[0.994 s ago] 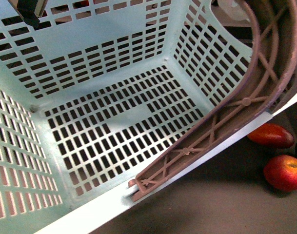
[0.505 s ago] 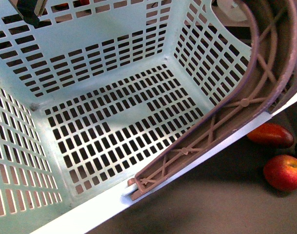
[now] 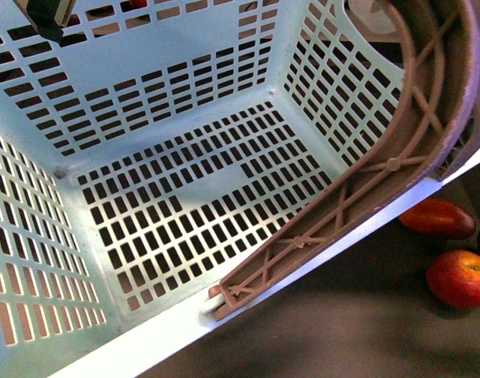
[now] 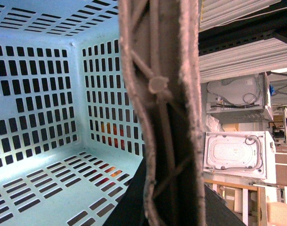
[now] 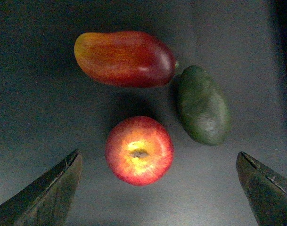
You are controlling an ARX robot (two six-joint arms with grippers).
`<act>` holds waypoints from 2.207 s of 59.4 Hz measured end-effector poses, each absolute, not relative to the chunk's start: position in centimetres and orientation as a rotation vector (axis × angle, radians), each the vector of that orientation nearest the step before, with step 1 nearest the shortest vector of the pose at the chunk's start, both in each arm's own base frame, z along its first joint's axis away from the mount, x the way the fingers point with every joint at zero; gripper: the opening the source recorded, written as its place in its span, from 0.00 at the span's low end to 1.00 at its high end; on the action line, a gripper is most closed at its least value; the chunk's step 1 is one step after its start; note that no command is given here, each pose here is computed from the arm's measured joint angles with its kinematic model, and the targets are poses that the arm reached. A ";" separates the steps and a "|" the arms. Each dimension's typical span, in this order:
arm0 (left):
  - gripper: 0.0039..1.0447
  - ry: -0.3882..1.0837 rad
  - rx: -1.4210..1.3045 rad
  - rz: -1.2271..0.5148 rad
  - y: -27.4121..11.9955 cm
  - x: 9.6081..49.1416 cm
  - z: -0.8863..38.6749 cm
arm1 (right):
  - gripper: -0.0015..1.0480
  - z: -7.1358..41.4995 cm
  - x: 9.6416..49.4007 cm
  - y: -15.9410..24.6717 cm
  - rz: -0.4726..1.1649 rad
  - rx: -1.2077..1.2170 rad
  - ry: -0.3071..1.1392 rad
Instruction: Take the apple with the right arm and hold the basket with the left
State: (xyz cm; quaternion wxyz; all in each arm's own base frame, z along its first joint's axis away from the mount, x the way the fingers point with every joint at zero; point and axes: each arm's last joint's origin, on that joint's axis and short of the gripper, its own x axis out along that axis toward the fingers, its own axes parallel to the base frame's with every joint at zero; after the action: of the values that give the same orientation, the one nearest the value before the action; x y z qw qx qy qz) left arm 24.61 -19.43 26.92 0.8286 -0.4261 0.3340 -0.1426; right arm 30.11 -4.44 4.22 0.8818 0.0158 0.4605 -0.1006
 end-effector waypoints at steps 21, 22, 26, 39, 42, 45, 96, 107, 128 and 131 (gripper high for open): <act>0.05 0.711 -0.905 -0.305 -19.4 24.6 26.9 | 0.92 -1.5 31.8 -2.6 -0.189 0.004 1.086; 0.05 0.711 -0.905 -0.305 -19.4 24.6 26.9 | 0.92 -1.6 31.9 -2.6 -0.191 0.005 1.086; 0.05 0.710 -0.905 -0.304 -19.4 24.6 26.9 | 0.92 -1.9 32.1 -2.8 -0.203 0.009 1.089; 0.05 0.710 -0.905 -0.303 -19.4 24.6 26.9 | 0.92 -3.3 31.8 -2.9 -0.205 0.035 1.118; 0.05 0.711 -0.905 -0.305 -19.4 24.6 26.9 | 0.92 -3.6 31.7 -2.9 -0.206 0.036 1.122; 0.05 0.712 -0.905 -0.306 -19.4 24.6 26.9 | 0.92 -3.8 31.7 -3.0 -0.209 0.039 1.125; 0.05 0.709 -0.905 -0.303 -19.4 24.6 26.9 | 0.71 -0.2 30.2 -4.6 -0.186 0.044 0.986; 0.05 0.709 -0.905 -0.303 -19.4 24.6 26.9 | 0.71 8.9 30.1 -5.4 -0.154 0.075 0.735; 0.05 0.709 -0.905 -0.303 -19.4 24.6 26.9 | 0.71 21.9 26.3 -1.2 -0.019 0.177 0.313; 0.05 0.709 -0.905 -0.303 -19.4 24.6 26.9 | 0.71 22.8 26.0 -0.4 0.009 0.187 0.275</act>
State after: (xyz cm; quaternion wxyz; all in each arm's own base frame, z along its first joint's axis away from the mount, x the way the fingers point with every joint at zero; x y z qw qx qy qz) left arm 24.61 -19.43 26.92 0.8286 -0.4261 0.3340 -0.1426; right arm 25.97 -0.44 22.75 0.9862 0.0931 0.1371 0.0045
